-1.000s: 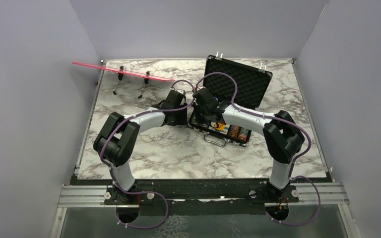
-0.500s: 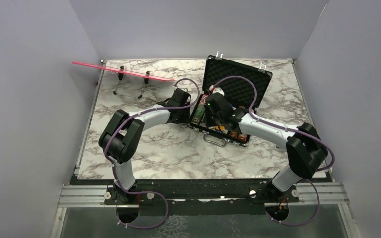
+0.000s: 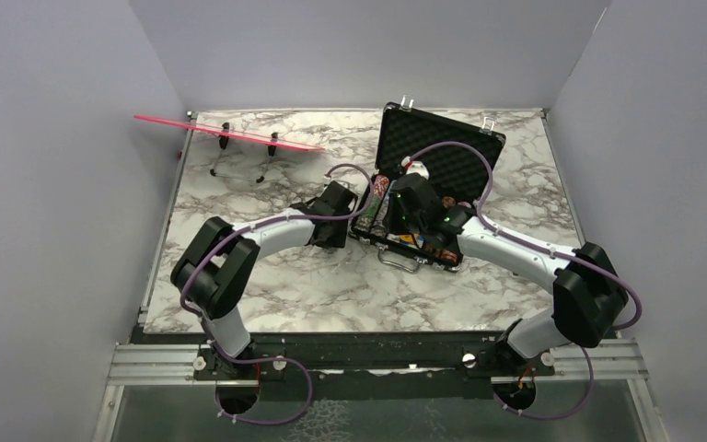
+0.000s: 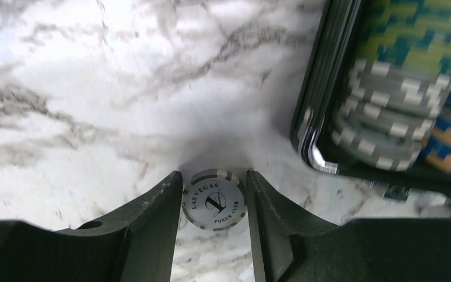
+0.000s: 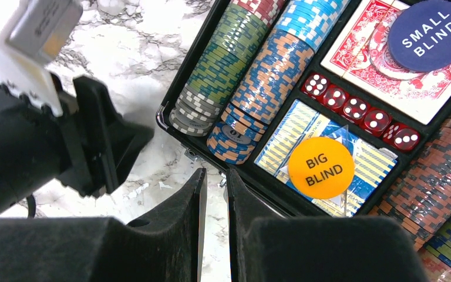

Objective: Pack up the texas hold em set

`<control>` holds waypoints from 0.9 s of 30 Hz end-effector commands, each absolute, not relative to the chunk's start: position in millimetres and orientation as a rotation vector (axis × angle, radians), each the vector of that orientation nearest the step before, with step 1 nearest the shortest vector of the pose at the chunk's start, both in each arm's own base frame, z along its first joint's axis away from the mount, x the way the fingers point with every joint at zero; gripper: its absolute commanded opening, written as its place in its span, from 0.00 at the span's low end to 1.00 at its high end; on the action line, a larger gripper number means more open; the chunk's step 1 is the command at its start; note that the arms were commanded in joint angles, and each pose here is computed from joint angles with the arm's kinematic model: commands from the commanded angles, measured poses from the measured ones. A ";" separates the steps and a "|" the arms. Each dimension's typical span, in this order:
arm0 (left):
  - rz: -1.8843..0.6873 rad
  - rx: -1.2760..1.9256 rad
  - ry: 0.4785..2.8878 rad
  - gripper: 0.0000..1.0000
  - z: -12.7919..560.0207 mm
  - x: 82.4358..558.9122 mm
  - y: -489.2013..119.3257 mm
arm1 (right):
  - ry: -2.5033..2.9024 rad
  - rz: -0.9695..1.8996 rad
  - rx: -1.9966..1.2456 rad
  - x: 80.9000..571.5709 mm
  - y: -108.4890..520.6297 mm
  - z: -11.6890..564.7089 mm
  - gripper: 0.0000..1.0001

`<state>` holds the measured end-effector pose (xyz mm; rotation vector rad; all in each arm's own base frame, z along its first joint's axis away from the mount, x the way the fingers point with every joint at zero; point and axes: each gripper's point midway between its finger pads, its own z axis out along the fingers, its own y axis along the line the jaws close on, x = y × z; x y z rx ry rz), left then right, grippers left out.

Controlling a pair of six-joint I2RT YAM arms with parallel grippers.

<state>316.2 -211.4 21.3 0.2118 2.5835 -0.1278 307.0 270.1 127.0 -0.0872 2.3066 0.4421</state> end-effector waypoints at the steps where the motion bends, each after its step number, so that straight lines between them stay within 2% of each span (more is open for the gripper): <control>1: -0.121 0.307 2.766 0.47 -3.0 256.3 -195.7 | 2.276 0.432 -0.038 309.2 264.1 134.2 0.21; 7: -0.141 0.346 2.764 0.52 -1.5 253.2 -202.2 | 2.281 0.435 -0.036 307.8 263.9 134.0 0.21; 15: 0.052 0.307 2.802 0.59 -7.8 245.4 -180.4 | 2.277 0.437 -0.033 305.7 261.5 137.6 0.21; 18: 0.071 0.312 2.813 0.53 -8.3 240.0 -178.8 | 2.277 0.441 -0.032 305.6 262.0 137.8 0.21; 23: 0.083 0.330 2.812 0.37 -13.3 235.5 -179.4 | 2.271 0.451 -0.028 306.0 263.1 140.4 0.21; 27: 0.052 0.353 2.750 0.35 -1.3 247.0 -187.4 | 2.265 0.482 -0.044 303.2 265.8 145.7 0.21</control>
